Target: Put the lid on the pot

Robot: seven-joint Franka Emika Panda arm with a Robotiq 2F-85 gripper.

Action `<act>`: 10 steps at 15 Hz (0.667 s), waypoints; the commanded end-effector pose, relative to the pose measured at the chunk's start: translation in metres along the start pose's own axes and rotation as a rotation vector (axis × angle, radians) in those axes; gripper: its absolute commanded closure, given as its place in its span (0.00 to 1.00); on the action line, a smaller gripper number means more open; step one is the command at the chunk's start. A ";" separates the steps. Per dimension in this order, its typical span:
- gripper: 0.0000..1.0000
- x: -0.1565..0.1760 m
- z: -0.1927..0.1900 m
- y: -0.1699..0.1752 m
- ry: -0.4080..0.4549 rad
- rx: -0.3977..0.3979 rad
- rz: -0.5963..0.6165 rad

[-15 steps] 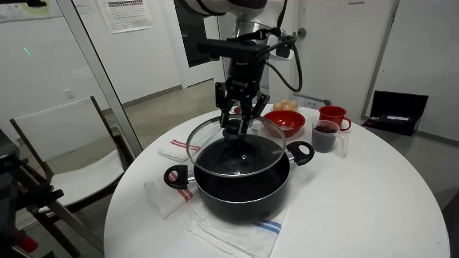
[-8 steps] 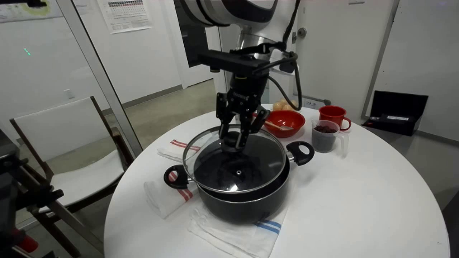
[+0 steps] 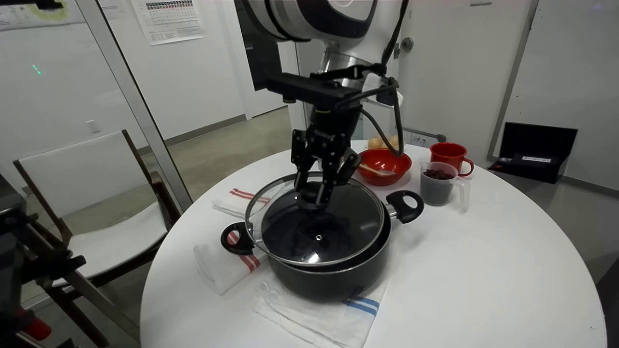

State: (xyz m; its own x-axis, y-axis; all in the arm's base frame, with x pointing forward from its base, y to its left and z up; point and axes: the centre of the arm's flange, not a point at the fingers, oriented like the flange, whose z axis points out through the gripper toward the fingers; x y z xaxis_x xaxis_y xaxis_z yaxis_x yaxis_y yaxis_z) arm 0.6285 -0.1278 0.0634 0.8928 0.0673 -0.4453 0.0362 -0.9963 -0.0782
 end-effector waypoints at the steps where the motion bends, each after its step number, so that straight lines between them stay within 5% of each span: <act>1: 0.74 0.002 -0.010 0.000 -0.013 0.019 0.028; 10: 0.74 0.011 -0.015 0.002 -0.022 0.016 0.024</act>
State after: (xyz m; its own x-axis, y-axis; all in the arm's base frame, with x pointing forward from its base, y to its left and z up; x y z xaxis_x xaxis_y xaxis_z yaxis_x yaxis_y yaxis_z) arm 0.6328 -0.1285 0.0624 0.8906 0.0584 -0.4510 0.0275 -0.9968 -0.0748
